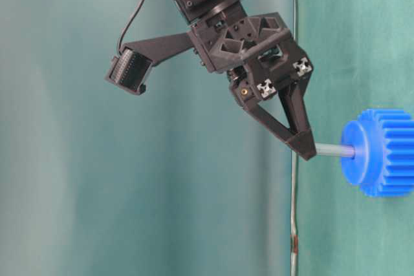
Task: Insert the shaft placed at a random location into the center hole of the medium gear at another random location.
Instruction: 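Lower the shaft into the gear's center hole with the right gripper, then open the right gripper and raise it off the inserted shaft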
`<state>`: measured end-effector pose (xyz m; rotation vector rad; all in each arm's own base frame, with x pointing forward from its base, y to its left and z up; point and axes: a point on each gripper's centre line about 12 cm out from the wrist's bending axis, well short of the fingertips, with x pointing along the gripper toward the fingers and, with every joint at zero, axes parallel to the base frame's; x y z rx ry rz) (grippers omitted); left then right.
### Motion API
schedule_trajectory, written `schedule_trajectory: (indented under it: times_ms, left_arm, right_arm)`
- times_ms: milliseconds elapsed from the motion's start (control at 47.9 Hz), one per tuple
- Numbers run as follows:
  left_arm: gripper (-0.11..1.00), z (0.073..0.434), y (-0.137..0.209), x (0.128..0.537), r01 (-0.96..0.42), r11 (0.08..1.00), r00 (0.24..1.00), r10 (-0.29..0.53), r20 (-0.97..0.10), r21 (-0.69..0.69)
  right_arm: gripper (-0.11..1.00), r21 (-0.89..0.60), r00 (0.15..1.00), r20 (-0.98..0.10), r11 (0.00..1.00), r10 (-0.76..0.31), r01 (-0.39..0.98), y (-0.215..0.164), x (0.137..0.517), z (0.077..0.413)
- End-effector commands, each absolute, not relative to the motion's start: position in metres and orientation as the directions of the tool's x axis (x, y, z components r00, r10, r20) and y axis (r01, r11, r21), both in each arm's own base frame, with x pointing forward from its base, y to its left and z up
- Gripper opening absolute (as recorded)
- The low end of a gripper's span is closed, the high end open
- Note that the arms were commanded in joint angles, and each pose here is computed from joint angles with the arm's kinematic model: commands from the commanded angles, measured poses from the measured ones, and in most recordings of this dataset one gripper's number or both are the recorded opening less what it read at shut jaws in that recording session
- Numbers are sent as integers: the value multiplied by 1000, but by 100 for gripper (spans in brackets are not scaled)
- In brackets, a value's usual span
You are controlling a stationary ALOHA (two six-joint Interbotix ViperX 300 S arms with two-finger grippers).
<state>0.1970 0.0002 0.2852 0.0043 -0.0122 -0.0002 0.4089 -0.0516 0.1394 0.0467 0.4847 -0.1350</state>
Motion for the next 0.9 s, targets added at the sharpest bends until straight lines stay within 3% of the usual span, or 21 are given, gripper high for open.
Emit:
schedule_trajectory:
  times_ms: [0, 439, 877]
  left_arm:
    - [0, 296, 0, 199, -1, 1000, 999, 1, 41, 7]
    - [0, 295, 0, 199, -1, 1000, 999, 1, 38, 7]
    - [0, 295, 0, 199, -1, 1000, 999, 1, 35, 13]
  right_arm:
    - [13, 17, 894, -430, 989, -124, 145, -54, 414, 154]
    - [13, 22, 864, -489, 988, -120, 150, -55, 423, 124]
    - [13, 22, 859, -498, 989, -116, 146, -53, 422, 122]
